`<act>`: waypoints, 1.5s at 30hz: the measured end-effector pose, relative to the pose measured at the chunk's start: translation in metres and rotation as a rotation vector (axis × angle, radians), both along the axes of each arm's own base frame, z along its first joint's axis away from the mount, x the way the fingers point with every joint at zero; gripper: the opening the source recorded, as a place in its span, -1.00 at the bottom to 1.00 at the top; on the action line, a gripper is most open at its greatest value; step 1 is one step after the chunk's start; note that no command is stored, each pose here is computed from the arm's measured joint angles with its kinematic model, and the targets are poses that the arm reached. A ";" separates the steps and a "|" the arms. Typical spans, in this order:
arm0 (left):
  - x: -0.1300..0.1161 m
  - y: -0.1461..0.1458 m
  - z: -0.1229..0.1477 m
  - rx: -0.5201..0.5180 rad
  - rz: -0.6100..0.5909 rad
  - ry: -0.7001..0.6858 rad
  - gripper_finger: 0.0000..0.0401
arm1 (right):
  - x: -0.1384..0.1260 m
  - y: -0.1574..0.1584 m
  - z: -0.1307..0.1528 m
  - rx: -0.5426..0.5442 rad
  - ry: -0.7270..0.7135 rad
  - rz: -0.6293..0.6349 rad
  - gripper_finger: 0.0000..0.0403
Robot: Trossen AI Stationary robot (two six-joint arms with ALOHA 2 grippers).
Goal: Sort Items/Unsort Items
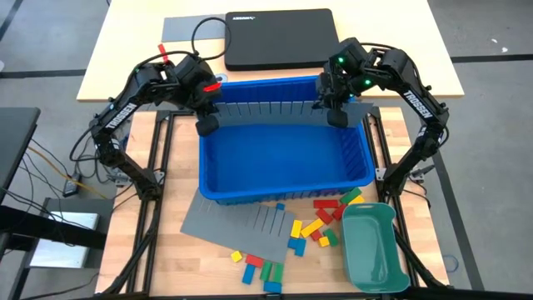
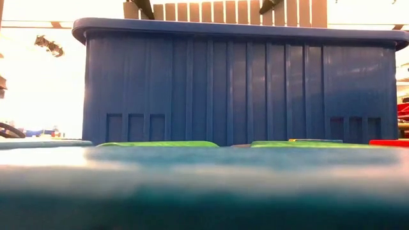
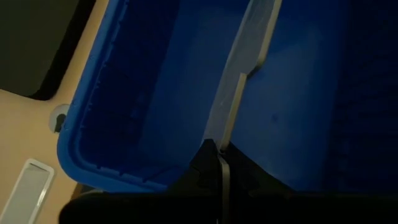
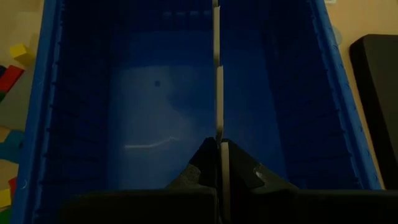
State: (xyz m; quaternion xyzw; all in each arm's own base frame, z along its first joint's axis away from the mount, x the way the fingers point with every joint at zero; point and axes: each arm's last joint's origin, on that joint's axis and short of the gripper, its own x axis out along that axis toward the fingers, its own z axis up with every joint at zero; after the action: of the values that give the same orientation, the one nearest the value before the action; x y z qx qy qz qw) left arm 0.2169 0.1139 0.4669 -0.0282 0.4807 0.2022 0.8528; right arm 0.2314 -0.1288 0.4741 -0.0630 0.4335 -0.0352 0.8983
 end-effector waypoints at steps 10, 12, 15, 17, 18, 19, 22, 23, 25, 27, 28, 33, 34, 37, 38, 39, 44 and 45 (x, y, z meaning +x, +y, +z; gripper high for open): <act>0.001 0.000 0.001 -0.010 -0.002 -0.023 -0.99 | -0.001 0.000 0.000 -0.001 0.007 -0.003 -1.00; 0.001 0.000 0.001 -0.012 -0.002 -0.021 -0.99 | -0.001 0.000 0.000 0.000 0.007 -0.003 -1.00; 0.001 0.000 0.001 -0.016 -0.003 -0.018 -0.99 | -0.001 0.000 0.000 -0.001 0.007 -0.003 -1.00; 0.000 -0.001 0.000 -0.021 -0.005 -0.016 -0.99 | 0.000 0.000 0.000 -0.001 0.006 -0.003 -1.00; 0.000 -0.001 0.000 -0.021 -0.005 -0.016 -0.99 | 0.000 0.000 0.000 -0.001 0.006 -0.003 -1.00; 0.000 -0.001 0.000 -0.021 -0.005 -0.016 -0.99 | 0.000 0.000 0.000 -0.001 0.006 -0.003 -1.00; -0.002 -0.002 0.005 -0.013 -0.005 -0.033 -0.99 | 0.000 0.000 0.000 -0.001 0.005 -0.003 -1.00; -0.002 -0.002 0.006 -0.015 -0.010 -0.044 -0.99 | 0.000 0.000 0.000 -0.002 0.005 -0.003 -1.00; -0.002 -0.002 0.007 -0.020 -0.014 -0.055 -0.99 | -0.001 0.000 0.000 -0.001 0.006 -0.003 -1.00; -0.002 -0.003 0.007 -0.024 -0.011 -0.053 -0.99 | -0.001 0.000 0.000 -0.001 0.006 -0.003 -1.00; -0.002 -0.003 0.007 -0.026 -0.011 -0.050 -0.99 | -0.001 0.000 0.000 -0.001 0.006 -0.003 -1.00; -0.002 -0.002 0.007 0.000 -0.011 -0.048 -0.99 | -0.001 0.000 0.000 -0.005 0.006 0.001 -1.00; -0.002 -0.001 0.008 0.010 -0.006 -0.051 -0.99 | -0.001 0.000 0.000 -0.006 0.006 0.002 -1.00; -0.002 0.001 0.008 0.016 -0.003 -0.053 -0.99 | -0.001 0.000 0.000 -0.009 0.007 0.005 -1.00; -0.002 0.001 0.008 0.018 -0.004 -0.053 -0.99 | -0.001 0.000 0.000 -0.010 0.007 0.006 -1.00; -0.001 0.001 0.008 0.018 -0.004 -0.051 -0.99 | -0.001 0.000 0.000 -0.010 0.007 0.007 -1.00; 0.003 0.003 0.000 0.000 -0.008 -0.026 -0.99 | -0.001 0.000 0.000 -0.011 0.010 0.006 -1.00; 0.004 0.003 -0.001 -0.003 -0.009 -0.023 -0.99 | -0.001 0.000 0.000 -0.012 0.011 0.007 -1.00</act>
State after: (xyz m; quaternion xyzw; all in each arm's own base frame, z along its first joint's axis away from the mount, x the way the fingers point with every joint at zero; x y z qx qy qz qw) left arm 0.2204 0.1174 0.4655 -0.0297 0.4713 0.1972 0.8591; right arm 0.2303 -0.1287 0.4738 -0.0701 0.4380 -0.0344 0.8956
